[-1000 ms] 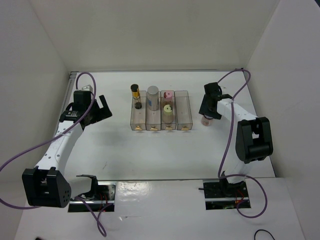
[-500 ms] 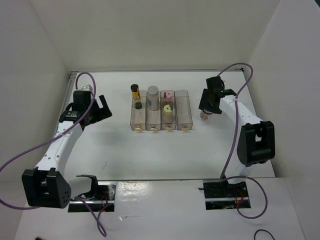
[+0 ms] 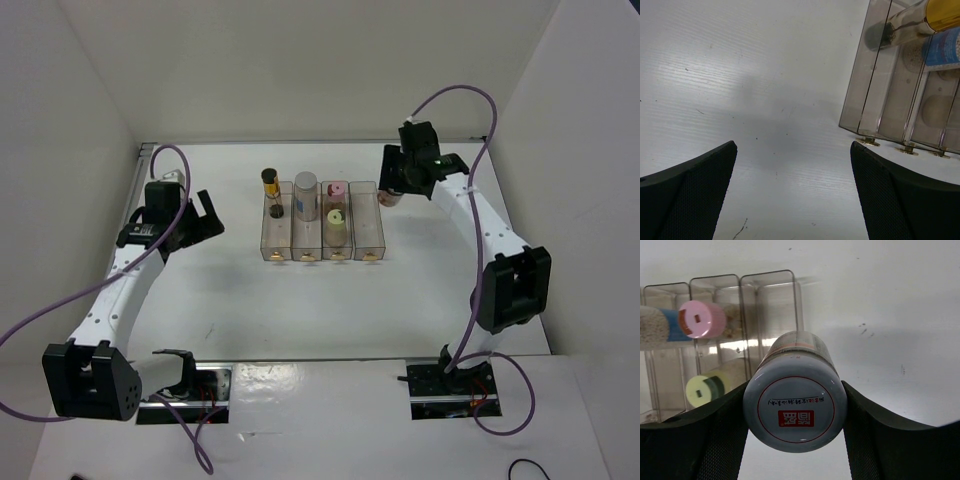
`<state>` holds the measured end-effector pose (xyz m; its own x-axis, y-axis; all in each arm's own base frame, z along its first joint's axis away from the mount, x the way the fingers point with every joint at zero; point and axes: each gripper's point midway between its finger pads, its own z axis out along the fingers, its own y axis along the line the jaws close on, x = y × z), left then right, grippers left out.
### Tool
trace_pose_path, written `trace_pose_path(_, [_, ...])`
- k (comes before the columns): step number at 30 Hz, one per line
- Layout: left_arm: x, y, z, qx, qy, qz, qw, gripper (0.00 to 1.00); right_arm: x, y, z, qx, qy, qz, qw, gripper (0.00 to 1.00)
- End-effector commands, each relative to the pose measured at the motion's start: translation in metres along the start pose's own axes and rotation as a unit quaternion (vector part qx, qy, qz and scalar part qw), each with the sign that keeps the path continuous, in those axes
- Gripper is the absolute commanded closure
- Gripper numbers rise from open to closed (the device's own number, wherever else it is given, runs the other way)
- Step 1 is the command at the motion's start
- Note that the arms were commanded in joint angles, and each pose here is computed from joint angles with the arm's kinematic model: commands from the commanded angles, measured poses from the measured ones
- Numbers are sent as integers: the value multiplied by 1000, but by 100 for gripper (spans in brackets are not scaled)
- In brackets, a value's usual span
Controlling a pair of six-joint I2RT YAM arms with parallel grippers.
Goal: Organize the condiment bottles
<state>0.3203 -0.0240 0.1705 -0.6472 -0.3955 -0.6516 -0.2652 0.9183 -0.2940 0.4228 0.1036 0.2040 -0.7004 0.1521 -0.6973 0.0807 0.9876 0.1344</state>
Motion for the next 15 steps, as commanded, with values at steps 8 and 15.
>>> trace_pose_path(8, [-3,-1,-5,9,-11,10,1000,0,-4,65,7,-63,-15,-40,997,100])
trace_pose_path(15, [1,1,-4,8,-7,10,1000,0,16,66,25,-59,5,-42,997,99])
